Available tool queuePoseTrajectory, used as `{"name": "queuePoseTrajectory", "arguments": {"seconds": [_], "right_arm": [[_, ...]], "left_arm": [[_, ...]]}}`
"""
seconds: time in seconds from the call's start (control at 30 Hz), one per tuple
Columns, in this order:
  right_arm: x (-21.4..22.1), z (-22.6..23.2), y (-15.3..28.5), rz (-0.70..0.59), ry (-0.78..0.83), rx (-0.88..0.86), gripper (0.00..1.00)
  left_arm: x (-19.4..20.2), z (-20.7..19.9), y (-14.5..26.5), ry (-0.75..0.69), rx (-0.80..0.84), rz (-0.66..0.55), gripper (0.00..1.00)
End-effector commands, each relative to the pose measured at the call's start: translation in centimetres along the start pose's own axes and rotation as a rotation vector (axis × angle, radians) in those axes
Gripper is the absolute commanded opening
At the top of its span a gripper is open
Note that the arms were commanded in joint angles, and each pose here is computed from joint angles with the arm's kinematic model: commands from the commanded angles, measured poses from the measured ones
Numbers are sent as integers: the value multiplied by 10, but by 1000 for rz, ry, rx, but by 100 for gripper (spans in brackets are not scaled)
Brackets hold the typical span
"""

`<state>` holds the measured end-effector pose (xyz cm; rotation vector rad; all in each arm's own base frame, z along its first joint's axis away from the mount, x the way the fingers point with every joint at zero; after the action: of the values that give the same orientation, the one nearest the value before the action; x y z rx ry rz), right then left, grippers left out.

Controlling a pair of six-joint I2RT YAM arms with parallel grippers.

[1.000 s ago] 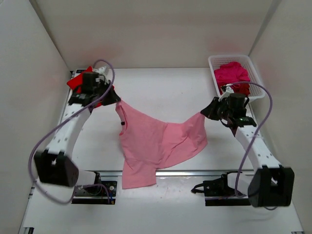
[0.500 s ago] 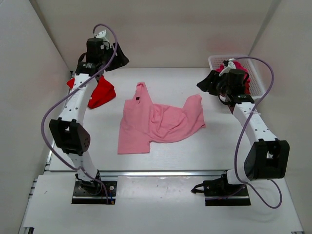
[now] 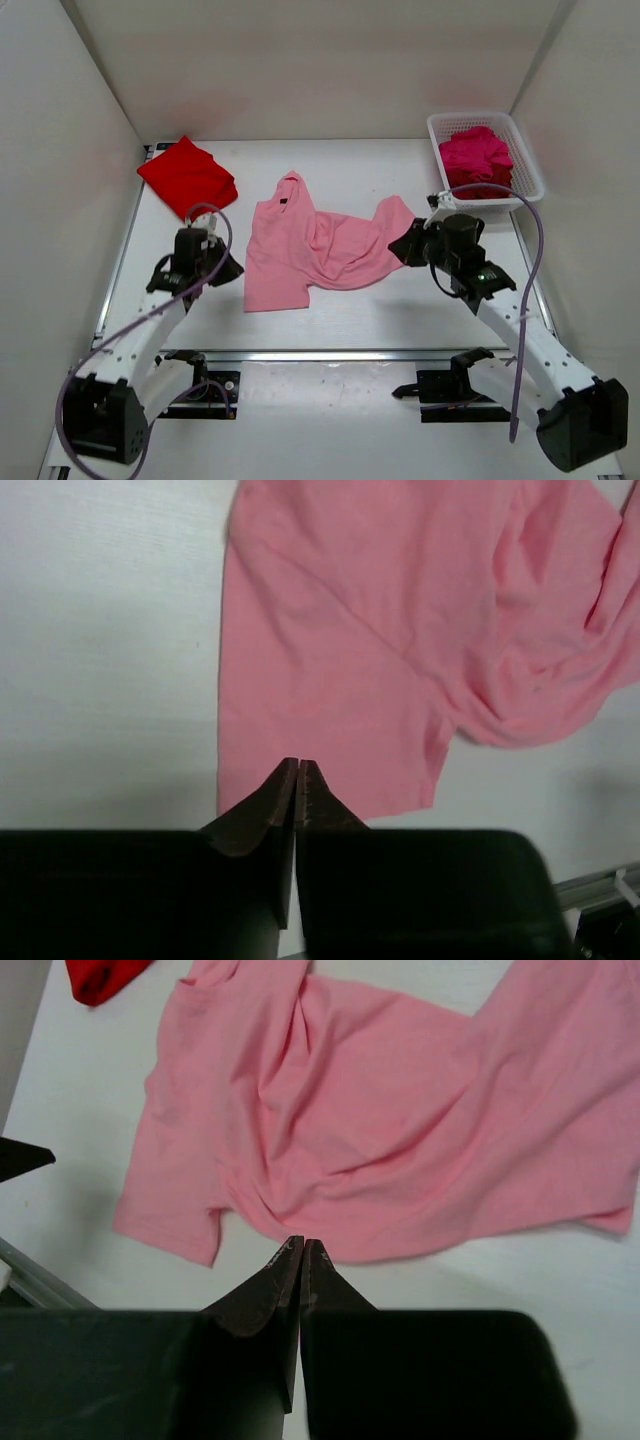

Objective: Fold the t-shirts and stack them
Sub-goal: Flatten out the crumpled T-shirt at the center of the board.

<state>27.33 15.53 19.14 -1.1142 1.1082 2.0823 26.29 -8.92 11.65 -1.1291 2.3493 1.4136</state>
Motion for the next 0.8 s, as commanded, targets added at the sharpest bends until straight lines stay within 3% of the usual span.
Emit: {"name": "queuePoseTrajectory", "arguments": {"seconds": [0.0, 0.13, 0.3, 0.5, 0.63, 0.77], "right_arm": [[4, 1, 17, -43, 45, 34, 0], [26, 4, 35, -39, 48, 20, 0], [50, -3, 41, 7, 49, 44, 0], [57, 4, 45, 9, 32, 5, 0], [59, 2, 43, 15, 31, 18, 0], [58, 2, 42, 10, 18, 11, 0]], "left_arm": [[16, 12, 3, 101, 58, -56, 18], [42, 33, -1, 155, 45, -46, 32], [74, 53, -13, 188, 2, 20, 37], [82, 64, -17, 176, -37, 3, 41], [99, 71, -24, 193, -39, 54, 45], [109, 66, -29, 166, -30, 70, 38]]}}
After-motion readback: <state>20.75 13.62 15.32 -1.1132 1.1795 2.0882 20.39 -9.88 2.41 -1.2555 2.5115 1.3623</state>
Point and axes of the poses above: each gripper's point midway between its finger pads, its own y axis back along the fingers, its own z axis along the line the jaws close on, x = y × z, the point moved 1 cm from there along y, back along the fingers, and after that the axes turned 11 degrees about y, right-handed, at the moved point
